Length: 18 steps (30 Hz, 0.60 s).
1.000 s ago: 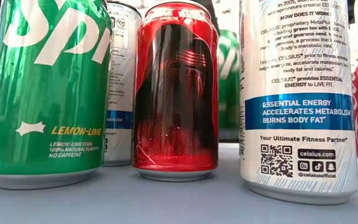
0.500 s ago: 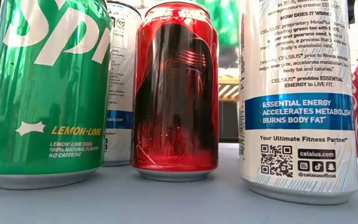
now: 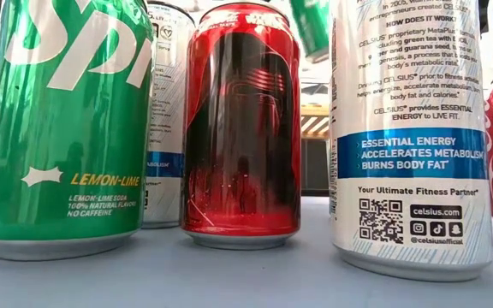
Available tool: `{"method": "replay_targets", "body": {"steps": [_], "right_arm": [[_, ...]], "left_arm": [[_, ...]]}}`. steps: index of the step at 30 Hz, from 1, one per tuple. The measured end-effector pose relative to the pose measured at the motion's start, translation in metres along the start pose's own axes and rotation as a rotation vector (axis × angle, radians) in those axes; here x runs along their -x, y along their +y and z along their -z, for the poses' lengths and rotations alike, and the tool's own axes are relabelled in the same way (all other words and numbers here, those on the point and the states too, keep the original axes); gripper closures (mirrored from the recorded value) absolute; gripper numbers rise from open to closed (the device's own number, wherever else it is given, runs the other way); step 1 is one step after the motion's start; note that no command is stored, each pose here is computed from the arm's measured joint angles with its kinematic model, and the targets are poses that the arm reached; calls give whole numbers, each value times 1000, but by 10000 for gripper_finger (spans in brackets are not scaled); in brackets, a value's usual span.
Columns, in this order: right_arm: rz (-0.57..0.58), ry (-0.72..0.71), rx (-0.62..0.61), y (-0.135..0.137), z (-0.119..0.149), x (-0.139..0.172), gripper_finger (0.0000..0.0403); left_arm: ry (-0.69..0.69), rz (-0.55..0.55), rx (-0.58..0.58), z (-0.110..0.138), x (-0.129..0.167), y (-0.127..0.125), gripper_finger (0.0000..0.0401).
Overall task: Place canned beverage on shelf
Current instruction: Put the top green soda can on the shelf
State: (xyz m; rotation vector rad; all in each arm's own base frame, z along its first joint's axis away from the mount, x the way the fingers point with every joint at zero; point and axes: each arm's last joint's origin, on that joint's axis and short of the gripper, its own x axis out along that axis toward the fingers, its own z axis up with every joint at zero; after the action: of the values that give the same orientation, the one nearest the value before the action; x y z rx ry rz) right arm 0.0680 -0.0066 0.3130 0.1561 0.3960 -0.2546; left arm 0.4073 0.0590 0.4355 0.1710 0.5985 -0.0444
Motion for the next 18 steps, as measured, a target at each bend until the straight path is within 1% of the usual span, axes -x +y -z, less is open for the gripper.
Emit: {"method": "replay_targets", "body": {"steps": [3,6,10,12,14,18], "right_arm": [[4,-1,0,0,0,0,250],[34,-7,-5,-1,0,0,250],[57,-33,-63,-1,-2,0,250],[64,-46,-67,-1,-4,-1,250],[85,-52,-68,-1,-6,-3,250],[133,-53,-68,0,-9,-10,250]], "left_arm": [[15,-19,-22,8,3,23,138],[45,-3,-26,19,9,46,138],[144,26,-23,42,19,74,138],[179,38,-40,51,24,85,138],[177,52,-70,57,29,96,138],[187,96,-130,66,35,107,138]]}}
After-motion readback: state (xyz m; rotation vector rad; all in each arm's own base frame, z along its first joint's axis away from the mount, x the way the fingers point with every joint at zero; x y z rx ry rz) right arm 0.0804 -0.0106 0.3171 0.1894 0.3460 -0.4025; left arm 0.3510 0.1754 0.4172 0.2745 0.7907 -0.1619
